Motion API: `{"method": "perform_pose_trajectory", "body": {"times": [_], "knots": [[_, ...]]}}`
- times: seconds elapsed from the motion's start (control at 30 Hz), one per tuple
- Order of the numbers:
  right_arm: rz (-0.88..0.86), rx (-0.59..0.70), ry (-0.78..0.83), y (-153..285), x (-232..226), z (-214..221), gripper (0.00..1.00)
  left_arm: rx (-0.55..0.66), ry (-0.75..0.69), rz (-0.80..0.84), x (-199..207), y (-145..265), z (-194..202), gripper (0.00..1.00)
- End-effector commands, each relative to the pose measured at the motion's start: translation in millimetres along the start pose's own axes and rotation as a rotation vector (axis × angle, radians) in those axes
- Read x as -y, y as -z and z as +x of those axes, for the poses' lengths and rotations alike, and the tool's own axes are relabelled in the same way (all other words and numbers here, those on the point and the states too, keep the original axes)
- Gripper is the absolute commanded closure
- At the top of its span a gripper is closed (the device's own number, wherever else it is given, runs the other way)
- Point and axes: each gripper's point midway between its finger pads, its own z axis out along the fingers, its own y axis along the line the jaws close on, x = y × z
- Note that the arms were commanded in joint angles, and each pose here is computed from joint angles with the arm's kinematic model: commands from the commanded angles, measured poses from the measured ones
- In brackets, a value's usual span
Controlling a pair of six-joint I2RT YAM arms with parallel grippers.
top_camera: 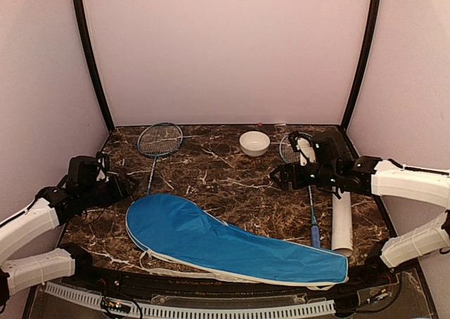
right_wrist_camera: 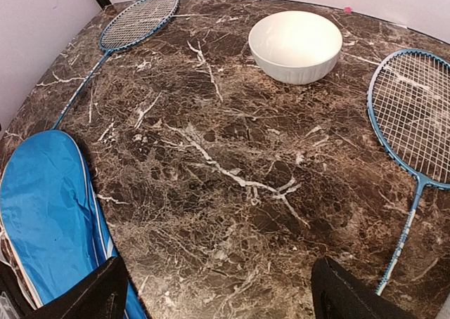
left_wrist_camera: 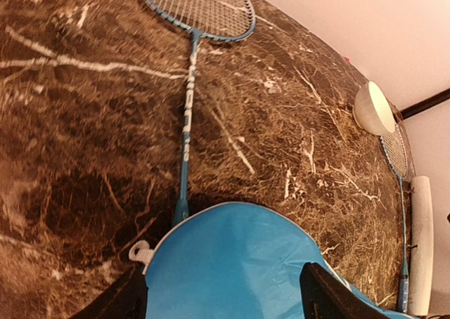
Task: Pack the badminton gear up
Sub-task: Pick up the racket bag from the corner of the board.
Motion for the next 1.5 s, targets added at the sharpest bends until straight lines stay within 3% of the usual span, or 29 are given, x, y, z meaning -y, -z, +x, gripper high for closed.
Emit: {"method": "perform_pose_trajectory", "body": {"times": [0.0, 0.27, 0.73, 0.87, 1.13, 1.33, 1.47], "knots": [[-0.089, 0.072, -0.007, -2, -20, -9, 0.09, -0.078, 0.209, -0.097, -32, -3, 36, 0.22], [-0.121, 0.093, 0.007, -4, -27, -9, 0.09, -0.150, 0.328, -0.243, -65, -1, 67, 0.23], [-0.177, 0.109, 0.016, -13, -40, -14, 0.09, -0.251, 0.427, -0.122, -58, -14, 103, 0.30], [-0.199, 0.129, 0.020, -11, -47, -22, 0.10, -0.293, 0.424, -0.102, -53, -17, 109, 0.43], [-0.281, 0.163, 0.137, -9, -83, -25, 0.10, -0.225, 0.378, 0.010, -13, -3, 63, 0.85], [-0.355, 0.178, 0.288, -9, -142, -13, 0.08, -0.152, 0.343, 0.102, 26, 18, 17, 0.97], [-0.400, 0.202, 0.368, -6, -191, 2, 0.09, -0.103, 0.326, 0.149, 48, 32, -12, 0.99]]}}
